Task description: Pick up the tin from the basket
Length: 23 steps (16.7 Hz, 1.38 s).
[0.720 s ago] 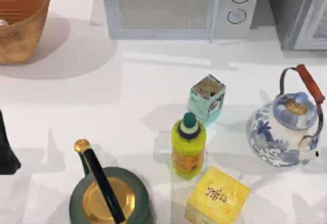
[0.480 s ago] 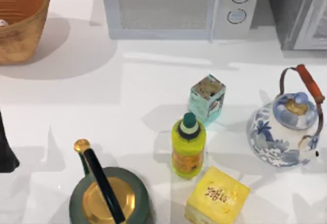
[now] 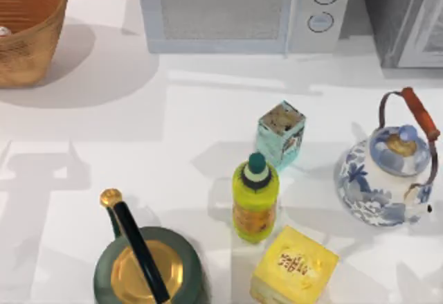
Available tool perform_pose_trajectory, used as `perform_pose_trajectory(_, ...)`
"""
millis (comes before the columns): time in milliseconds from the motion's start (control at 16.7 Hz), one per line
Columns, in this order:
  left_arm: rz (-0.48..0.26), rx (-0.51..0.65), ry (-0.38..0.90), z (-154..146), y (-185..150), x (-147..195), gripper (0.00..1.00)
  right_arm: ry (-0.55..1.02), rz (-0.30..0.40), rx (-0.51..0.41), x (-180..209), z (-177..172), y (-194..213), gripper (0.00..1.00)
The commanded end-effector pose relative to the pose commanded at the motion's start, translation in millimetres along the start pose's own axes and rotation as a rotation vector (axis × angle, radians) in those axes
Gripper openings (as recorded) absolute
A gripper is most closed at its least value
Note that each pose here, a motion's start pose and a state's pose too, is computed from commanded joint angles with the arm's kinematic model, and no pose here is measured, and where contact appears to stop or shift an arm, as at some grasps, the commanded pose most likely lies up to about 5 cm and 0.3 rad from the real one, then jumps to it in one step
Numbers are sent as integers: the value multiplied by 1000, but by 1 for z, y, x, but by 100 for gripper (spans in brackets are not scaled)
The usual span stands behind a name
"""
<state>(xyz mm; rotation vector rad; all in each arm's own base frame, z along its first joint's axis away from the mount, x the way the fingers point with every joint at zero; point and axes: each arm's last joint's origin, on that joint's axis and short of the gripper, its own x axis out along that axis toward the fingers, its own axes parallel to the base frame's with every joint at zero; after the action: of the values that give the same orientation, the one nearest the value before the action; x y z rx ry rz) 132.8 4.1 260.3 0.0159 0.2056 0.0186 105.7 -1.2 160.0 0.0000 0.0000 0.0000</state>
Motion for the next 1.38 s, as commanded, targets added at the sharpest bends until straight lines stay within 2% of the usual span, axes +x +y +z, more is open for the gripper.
perform_pose_trajectory(180,-3,7,135,50,5,28,100,0,0,0,0,0,0,100)
perform_pose_trajectory(360,-8,12,288,93,12,76,100,0,0,0,0,0,0,100)
perform_pose_trajectory(540,-14,13,446,119,22,140,100,0,0,0,0,0,0,100)
perform_pose_trajectory(660,-19,11,550,125,31,187,100,0,0,0,0,0,0,100)
perform_pose_trajectory(840,-30,6,698,116,45,255,100,0,0,0,0,0,0,100)
perform_pose_trajectory(1020,-43,-3,832,88,59,314,100,0,0,0,0,0,0,100)
perform_pose_trajectory(1200,-58,-14,943,52,71,356,100,0,0,0,0,0,0,100)
perform_pose_trajectory(1380,-70,-22,1023,21,78,382,100,0,0,0,0,0,0,100)
